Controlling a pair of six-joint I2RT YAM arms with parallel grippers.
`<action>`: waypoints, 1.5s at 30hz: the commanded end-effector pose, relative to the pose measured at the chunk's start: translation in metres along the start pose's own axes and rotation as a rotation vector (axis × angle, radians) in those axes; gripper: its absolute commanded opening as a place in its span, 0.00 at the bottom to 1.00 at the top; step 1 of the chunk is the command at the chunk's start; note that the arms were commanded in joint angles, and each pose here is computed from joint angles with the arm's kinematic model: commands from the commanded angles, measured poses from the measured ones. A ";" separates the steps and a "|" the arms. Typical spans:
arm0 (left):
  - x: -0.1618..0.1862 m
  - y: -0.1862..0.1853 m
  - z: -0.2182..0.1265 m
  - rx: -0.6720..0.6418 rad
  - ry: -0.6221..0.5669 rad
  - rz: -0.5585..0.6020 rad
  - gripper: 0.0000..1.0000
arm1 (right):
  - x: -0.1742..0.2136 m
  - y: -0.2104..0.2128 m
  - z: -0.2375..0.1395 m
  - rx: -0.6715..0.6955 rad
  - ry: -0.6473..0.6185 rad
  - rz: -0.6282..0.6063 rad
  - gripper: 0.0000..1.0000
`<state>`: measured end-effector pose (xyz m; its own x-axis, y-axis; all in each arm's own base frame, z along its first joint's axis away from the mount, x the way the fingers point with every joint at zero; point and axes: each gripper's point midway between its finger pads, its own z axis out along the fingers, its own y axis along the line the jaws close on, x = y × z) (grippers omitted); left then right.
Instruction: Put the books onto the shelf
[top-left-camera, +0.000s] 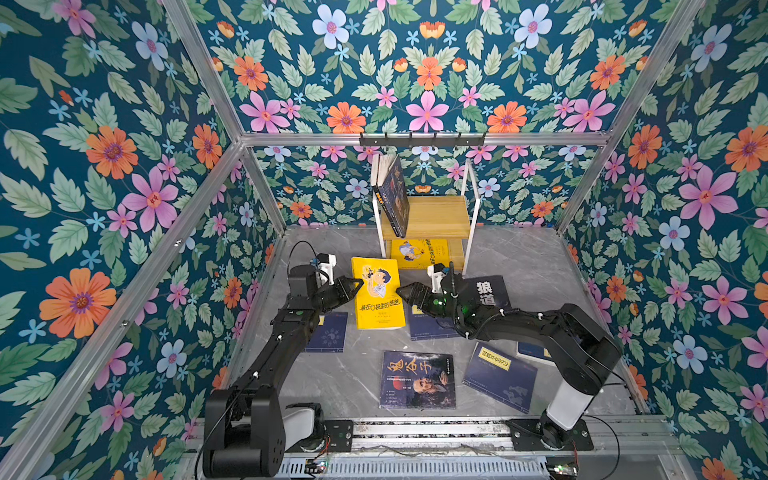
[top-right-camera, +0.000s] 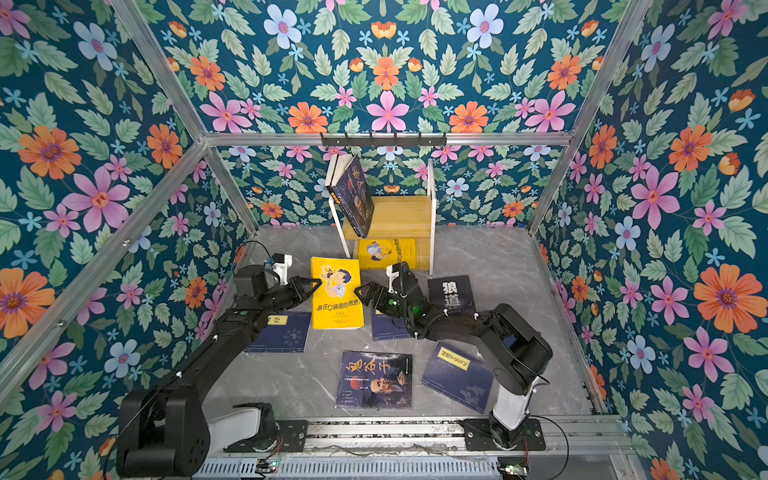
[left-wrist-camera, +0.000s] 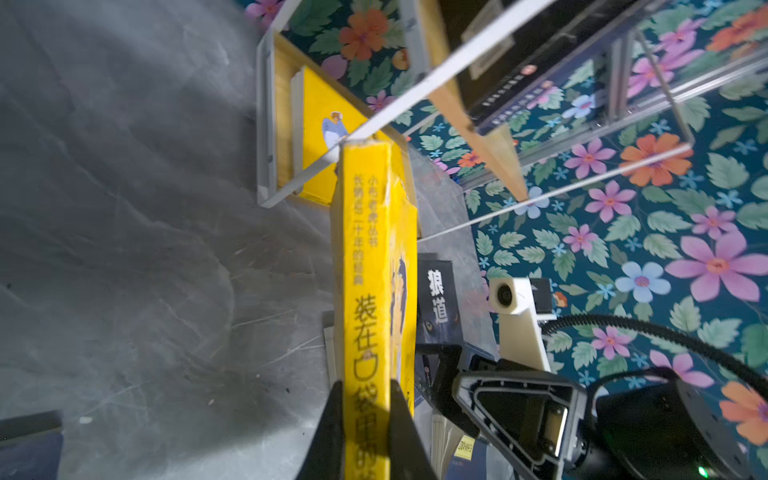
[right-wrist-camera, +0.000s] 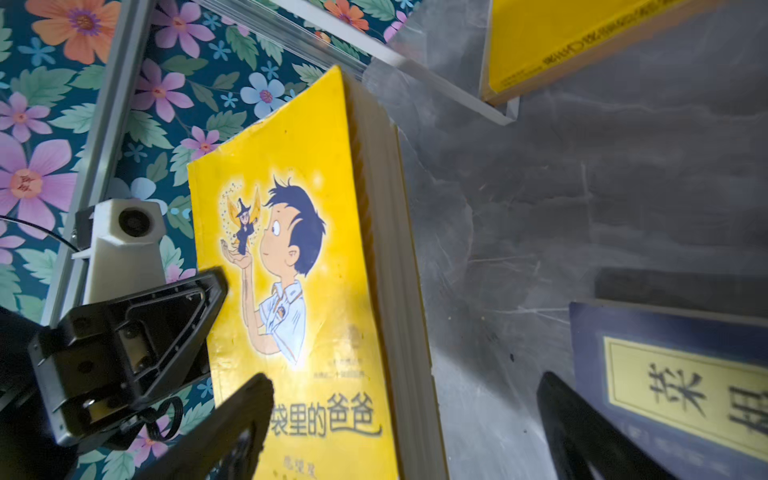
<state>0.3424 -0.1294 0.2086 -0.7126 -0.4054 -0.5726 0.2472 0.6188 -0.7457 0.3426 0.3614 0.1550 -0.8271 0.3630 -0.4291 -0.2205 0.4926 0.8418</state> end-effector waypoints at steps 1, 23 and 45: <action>-0.016 -0.043 -0.013 0.162 -0.041 0.175 0.00 | -0.006 0.026 -0.016 -0.065 -0.021 -0.127 0.99; -0.032 -0.131 -0.071 0.557 -0.102 0.322 0.00 | 0.014 0.118 -0.032 -0.562 0.097 -0.373 0.81; -0.040 -0.093 -0.052 0.272 -0.010 0.449 0.83 | 0.025 0.114 -0.066 -0.590 0.162 -0.558 0.00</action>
<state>0.3093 -0.1418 0.3408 -0.4965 -0.2673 -0.8259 0.7104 0.4216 -0.5636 0.2764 0.3813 0.2510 -0.6667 0.0802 -0.7410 -0.7388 0.0606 0.6712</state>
